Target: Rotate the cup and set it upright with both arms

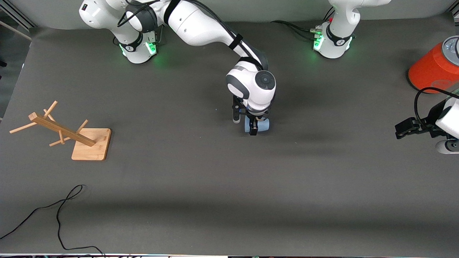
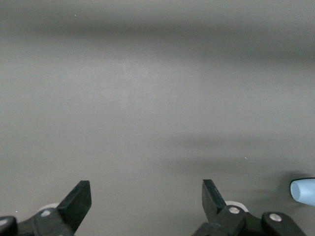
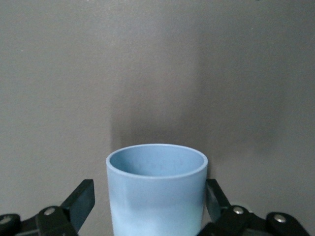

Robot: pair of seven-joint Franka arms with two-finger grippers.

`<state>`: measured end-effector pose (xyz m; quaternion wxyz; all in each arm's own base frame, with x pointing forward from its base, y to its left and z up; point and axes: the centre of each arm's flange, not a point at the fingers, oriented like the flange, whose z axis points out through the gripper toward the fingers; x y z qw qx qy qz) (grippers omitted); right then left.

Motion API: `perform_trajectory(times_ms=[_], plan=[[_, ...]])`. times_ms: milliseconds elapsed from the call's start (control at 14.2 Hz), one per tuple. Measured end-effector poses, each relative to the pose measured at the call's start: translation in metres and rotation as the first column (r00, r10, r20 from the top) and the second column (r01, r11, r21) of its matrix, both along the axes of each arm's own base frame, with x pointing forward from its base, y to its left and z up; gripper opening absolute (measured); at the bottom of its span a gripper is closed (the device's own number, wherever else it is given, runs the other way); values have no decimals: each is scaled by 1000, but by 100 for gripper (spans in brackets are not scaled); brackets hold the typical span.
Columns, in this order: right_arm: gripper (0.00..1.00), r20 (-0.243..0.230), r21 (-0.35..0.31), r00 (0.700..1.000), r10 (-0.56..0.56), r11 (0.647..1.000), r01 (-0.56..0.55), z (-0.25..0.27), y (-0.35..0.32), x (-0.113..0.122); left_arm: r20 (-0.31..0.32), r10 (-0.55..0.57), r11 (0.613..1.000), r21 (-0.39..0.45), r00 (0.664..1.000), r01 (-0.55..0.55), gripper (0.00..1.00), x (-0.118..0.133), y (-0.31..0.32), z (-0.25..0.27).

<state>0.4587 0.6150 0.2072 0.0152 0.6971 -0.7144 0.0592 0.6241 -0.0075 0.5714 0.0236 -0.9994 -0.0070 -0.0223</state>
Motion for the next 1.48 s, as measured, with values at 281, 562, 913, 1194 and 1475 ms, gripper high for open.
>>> perform_trajectory(times_ms=[281, 562, 913, 1194, 1475], plan=[[100, -35, -24, 999, -16, 1000, 15, 77, -7, 4, 0, 0, 1000, 0, 1000, 0, 100, 0, 0, 0], [100, -153, -32, 981, 116, 992, -122, 218, -78, 31, 0, 0, 1000, 0, 1000, 0, 100, 0, 0, 0], [100, -271, 65, 885, 379, 925, -375, 347, -252, 93, -3, -7, 1000, 0, 1000, 7, 100, 0, -4, -2], [100, -248, 173, 767, 591, 806, -566, 408, -393, 113, -89, -57, 998, 6, 994, 58, 100, 4, -32, -33], [100, -173, 245, 644, 746, 665, -705, 428, -524, 118, -113, -118, 992, 33, 987, 122, 100, -14, -150, -42]])
